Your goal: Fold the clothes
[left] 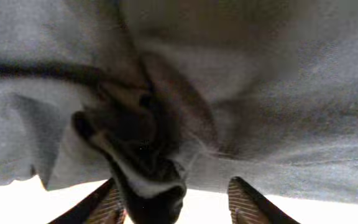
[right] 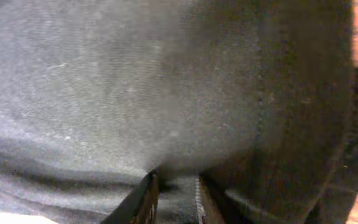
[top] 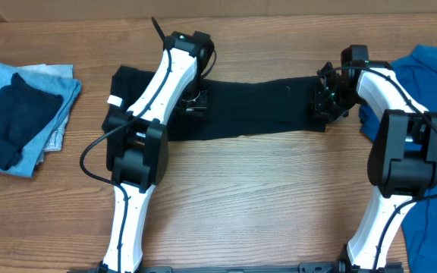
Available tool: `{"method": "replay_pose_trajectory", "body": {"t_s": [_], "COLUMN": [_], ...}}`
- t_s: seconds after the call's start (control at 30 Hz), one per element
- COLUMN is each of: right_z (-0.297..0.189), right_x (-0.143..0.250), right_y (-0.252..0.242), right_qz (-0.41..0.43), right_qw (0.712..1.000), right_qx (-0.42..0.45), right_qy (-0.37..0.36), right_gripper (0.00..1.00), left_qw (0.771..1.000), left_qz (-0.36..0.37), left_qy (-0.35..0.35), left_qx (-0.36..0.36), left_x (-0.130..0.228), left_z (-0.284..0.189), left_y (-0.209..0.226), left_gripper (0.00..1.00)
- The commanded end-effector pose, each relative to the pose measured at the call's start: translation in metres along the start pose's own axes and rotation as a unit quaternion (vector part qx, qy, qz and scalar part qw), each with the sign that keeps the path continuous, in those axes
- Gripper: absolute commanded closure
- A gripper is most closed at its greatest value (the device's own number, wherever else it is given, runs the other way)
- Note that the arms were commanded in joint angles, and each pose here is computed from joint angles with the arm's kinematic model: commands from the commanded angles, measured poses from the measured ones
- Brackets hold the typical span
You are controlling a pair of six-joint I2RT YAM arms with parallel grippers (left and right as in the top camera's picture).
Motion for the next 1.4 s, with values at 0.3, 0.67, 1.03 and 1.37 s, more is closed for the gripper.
{"method": "replay_pose_trajectory", "body": {"t_s": [0.3,0.67,1.03,1.37], "right_z": [0.015,0.015,0.015,0.015], "right_x": [0.007,0.006,0.006,0.006], "right_y": [-0.018,-0.018,-0.018,-0.018], "right_qz": [0.016,0.015,0.015,0.013], "right_qw": [0.999,0.999,0.999,0.999], "right_qx": [0.042,0.042,0.042,0.043], "right_qy": [0.021,0.019,0.019,0.019], "right_gripper": [0.71,0.70,0.70,0.70], "left_qw": [1.000,0.988,0.980,0.973], "left_qz": [-0.001,-0.146,-0.198,-0.226], "left_qy": [-0.012,-0.051,-0.004,0.009], "left_qx": [-0.008,0.008,-0.013,-0.035], "left_x": [-0.005,-0.030,-0.016,-0.008], "left_z": [-0.016,0.007,0.024,0.026], "left_y": [0.025,0.075,0.122,0.165], "left_gripper": [0.39,0.28,0.96,0.66]}}
Point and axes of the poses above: each gripper's point midway between its finger pads, its own z axis out along the fingers, its own y axis along the line the jaws close on, x = y × z, the point moved 8 cm from there along -z, back along the fingers, and after that the axes turned 9 degrees about z, right-handed, at the moved point
